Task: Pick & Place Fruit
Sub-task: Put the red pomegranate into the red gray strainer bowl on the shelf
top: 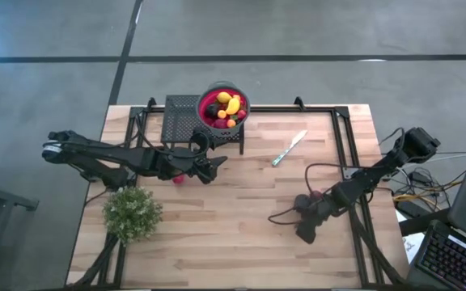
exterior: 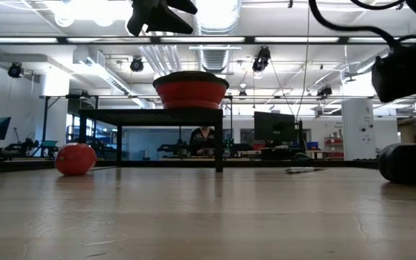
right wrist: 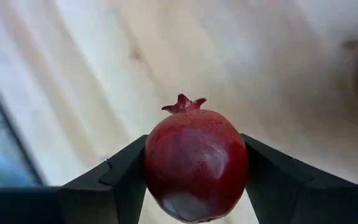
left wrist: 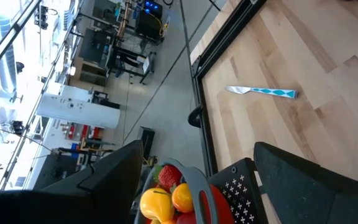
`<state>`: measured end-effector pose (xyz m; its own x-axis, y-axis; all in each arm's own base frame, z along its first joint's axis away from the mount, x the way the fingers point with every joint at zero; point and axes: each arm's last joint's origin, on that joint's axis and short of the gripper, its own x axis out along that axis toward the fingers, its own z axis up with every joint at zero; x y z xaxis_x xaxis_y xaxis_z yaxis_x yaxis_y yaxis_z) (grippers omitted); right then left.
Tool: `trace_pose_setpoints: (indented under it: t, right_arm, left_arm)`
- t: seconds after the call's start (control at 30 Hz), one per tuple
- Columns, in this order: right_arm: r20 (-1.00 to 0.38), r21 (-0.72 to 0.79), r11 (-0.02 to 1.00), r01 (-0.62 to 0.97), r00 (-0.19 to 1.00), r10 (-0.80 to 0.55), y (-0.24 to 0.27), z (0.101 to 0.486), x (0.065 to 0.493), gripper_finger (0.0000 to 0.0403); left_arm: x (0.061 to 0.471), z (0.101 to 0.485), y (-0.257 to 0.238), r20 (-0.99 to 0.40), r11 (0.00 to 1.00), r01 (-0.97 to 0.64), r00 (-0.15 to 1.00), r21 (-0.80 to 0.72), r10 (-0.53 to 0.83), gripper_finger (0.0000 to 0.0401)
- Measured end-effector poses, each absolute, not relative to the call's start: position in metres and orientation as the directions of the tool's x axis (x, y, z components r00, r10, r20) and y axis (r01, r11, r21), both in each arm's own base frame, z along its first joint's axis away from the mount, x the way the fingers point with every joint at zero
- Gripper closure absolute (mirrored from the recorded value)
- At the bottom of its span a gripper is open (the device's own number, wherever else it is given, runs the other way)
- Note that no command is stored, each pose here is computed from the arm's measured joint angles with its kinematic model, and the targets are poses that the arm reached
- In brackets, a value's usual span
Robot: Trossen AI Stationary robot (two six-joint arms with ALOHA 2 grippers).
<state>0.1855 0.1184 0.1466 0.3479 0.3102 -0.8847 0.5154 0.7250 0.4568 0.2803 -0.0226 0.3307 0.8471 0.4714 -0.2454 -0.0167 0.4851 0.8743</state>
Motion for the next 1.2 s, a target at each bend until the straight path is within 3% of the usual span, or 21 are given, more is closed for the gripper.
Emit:
trace_pose_setpoints:
  t: [0.27,0.53,1.2]
  right_arm:
    - [-0.768,0.617,0.683,0.391,0.486,0.417,0.122,0.158,0.202,0.0184]
    - [-0.586,0.720,0.672,0.171,0.669,0.458,0.115,0.176,0.226,0.0188]
    - [-0.276,0.649,0.760,-0.038,0.919,0.282,0.039,0.206,0.265,0.0188]
  left_arm:
    - [0.280,0.331,-0.023,-0.245,0.482,-0.015,0.847,0.876,0.472,0.0089]
    - [0.280,0.331,-0.023,-0.242,0.482,-0.018,0.848,0.876,0.472,0.0089]
    - [0.280,0.331,-0.022,-0.242,0.473,-0.012,0.848,0.881,0.472,0.0089]
